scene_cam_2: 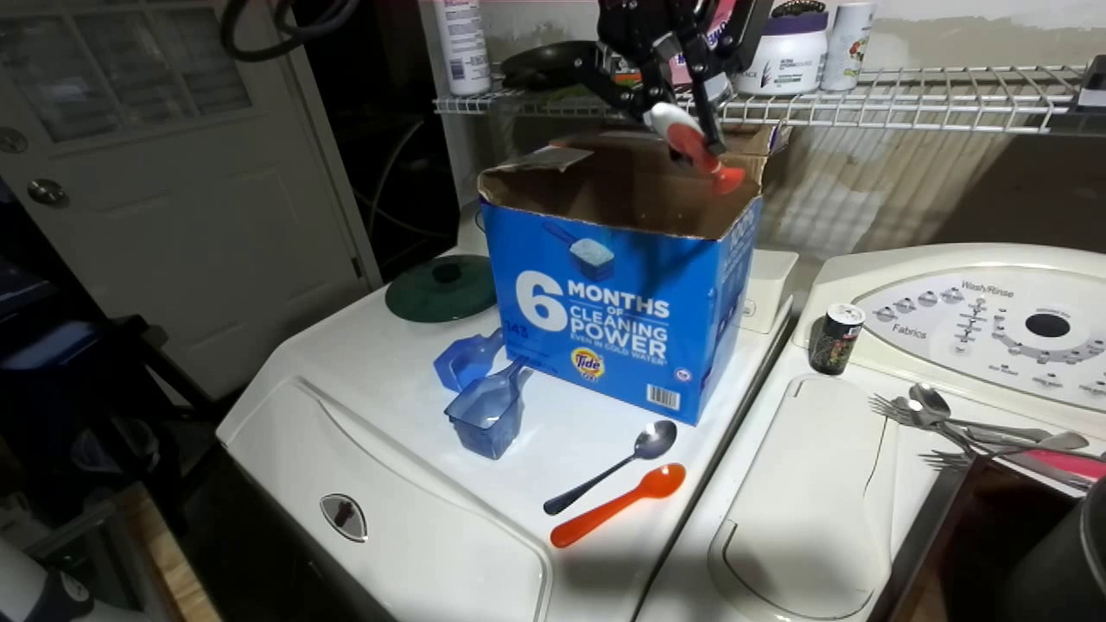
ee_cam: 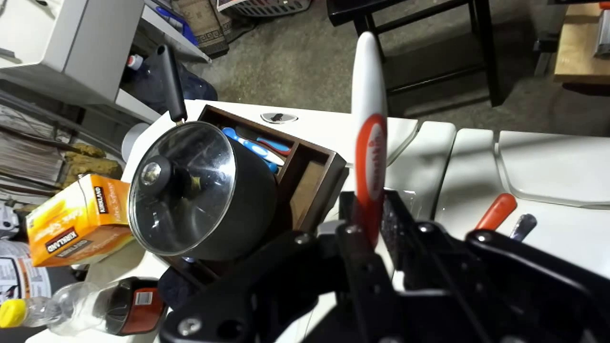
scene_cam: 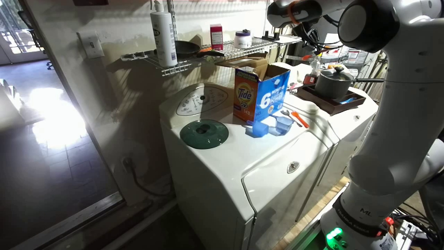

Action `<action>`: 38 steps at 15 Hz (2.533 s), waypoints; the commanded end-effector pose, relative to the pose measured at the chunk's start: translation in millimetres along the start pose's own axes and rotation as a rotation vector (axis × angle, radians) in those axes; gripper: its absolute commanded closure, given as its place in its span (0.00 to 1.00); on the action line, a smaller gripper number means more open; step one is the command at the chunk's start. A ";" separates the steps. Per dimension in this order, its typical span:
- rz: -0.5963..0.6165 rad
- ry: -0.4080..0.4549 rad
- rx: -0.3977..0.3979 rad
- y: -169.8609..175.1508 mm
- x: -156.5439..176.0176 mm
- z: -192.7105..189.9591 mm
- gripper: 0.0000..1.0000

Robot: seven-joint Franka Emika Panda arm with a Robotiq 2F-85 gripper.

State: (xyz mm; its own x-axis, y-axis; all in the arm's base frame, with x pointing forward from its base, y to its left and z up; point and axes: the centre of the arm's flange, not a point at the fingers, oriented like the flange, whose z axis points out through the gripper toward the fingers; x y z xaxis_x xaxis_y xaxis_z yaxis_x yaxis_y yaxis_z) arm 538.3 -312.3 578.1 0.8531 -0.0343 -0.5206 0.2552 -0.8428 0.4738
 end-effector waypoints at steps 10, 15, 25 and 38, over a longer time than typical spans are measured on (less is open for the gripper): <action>-0.326 0.224 -0.259 -46.4 81.9 -26.6 0.96; -0.534 0.255 -0.321 -54.2 111.4 -24.5 0.96; -0.910 0.264 -0.365 -100.6 146.3 -47.5 0.96; -1.193 0.175 -0.358 -132.5 184.4 -25.1 0.96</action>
State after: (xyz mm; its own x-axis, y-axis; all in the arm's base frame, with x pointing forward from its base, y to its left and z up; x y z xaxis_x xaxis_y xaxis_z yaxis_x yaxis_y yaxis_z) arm 662.5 -196.2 451.9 0.1449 0.7267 -0.6715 0.9860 -0.1627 0.0367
